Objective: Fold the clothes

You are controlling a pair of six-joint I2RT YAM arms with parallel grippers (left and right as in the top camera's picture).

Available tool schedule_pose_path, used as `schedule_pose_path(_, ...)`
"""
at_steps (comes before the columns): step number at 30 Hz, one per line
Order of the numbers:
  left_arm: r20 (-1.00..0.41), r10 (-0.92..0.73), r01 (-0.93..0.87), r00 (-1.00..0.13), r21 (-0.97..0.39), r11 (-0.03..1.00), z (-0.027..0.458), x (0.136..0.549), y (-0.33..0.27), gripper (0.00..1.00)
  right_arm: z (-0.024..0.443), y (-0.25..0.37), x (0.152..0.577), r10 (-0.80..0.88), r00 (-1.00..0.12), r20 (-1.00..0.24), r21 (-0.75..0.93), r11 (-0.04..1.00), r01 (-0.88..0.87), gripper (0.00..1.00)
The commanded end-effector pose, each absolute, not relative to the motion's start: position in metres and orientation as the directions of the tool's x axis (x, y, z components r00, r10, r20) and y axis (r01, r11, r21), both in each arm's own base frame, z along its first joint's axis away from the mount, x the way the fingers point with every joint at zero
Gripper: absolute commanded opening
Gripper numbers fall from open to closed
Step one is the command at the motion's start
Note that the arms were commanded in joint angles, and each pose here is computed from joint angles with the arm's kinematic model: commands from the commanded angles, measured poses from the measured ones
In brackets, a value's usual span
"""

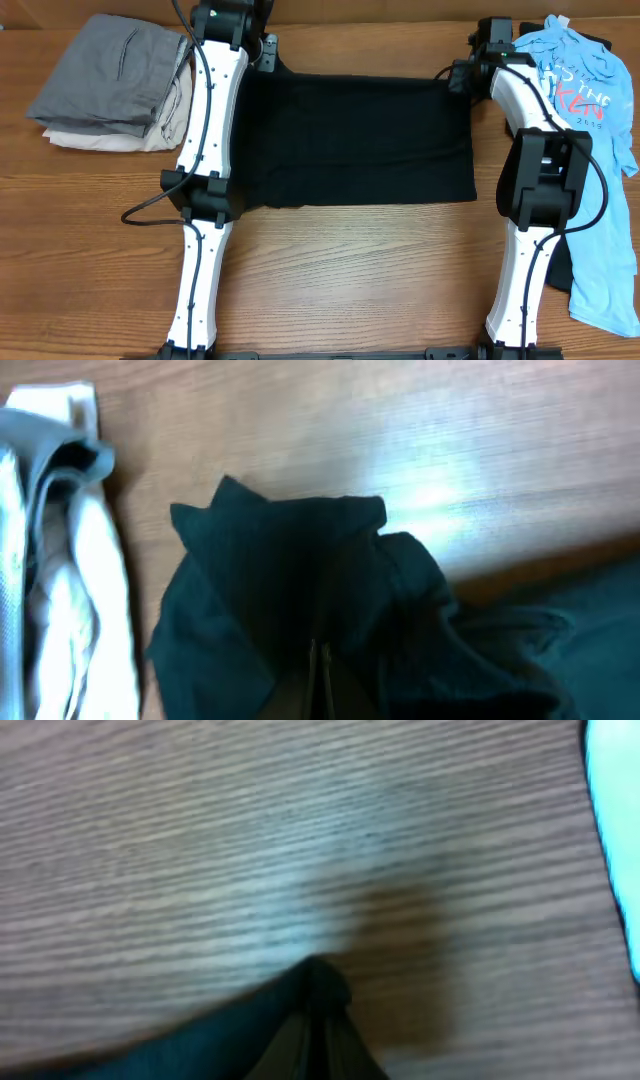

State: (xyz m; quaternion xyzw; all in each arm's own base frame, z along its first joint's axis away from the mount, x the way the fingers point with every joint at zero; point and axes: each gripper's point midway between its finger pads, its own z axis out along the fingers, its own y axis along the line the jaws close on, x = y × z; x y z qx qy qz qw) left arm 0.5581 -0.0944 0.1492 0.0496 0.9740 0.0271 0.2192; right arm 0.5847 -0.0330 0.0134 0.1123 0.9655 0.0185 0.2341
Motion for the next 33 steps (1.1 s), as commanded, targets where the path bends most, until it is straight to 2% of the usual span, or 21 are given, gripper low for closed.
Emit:
schedule_pose_path(1, -0.439, 0.101, 0.065, -0.893, 0.097, 0.993, 0.187, 0.538, -0.086, 0.04, 0.079, -0.032, 0.587, 0.231, -0.84, -0.491, 0.13, 0.973, 0.191, 0.04)
schedule_pose_path(4, -0.376, 0.107, 0.073, -0.92, 0.104, 0.992, 0.18, 0.523, -0.083, 0.04, 0.088, -0.03, 0.574, 0.233, -0.863, -0.448, 0.126, 0.972, 0.198, 0.04)
schedule_pose_path(13, -0.372, 0.077, 0.06, -0.925, 0.058, 0.996, 0.179, 0.522, -0.091, 0.04, 0.098, -0.032, 0.534, 0.257, -0.919, -0.299, 0.127, 0.965, 0.229, 0.04)
schedule_pose_path(16, -0.374, 0.078, 0.056, -0.924, 0.069, 0.996, 0.179, 0.522, -0.089, 0.04, 0.108, -0.037, 0.538, 0.265, -0.907, -0.326, 0.131, 0.963, 0.234, 0.04)
schedule_pose_path(21, -0.383, 0.073, 0.043, -0.921, 0.085, 0.995, 0.183, 0.522, -0.086, 0.04, 0.133, -0.042, 0.566, 0.251, -0.856, -0.452, 0.143, 0.968, 0.208, 0.04)
schedule_pose_path(28, -0.446, 0.068, 0.029, -0.893, 0.094, 0.995, 0.217, 0.517, -0.082, 0.04, 0.147, -0.036, 0.563, 0.256, -0.85, -0.459, 0.174, 0.965, 0.197, 0.04)
schedule_pose_path(33, -0.454, 0.054, 0.046, -0.889, 0.03, 0.998, 0.224, 0.513, -0.093, 0.04, 0.173, -0.035, 0.556, 0.283, -0.831, -0.479, 0.192, 0.957, 0.215, 0.04)
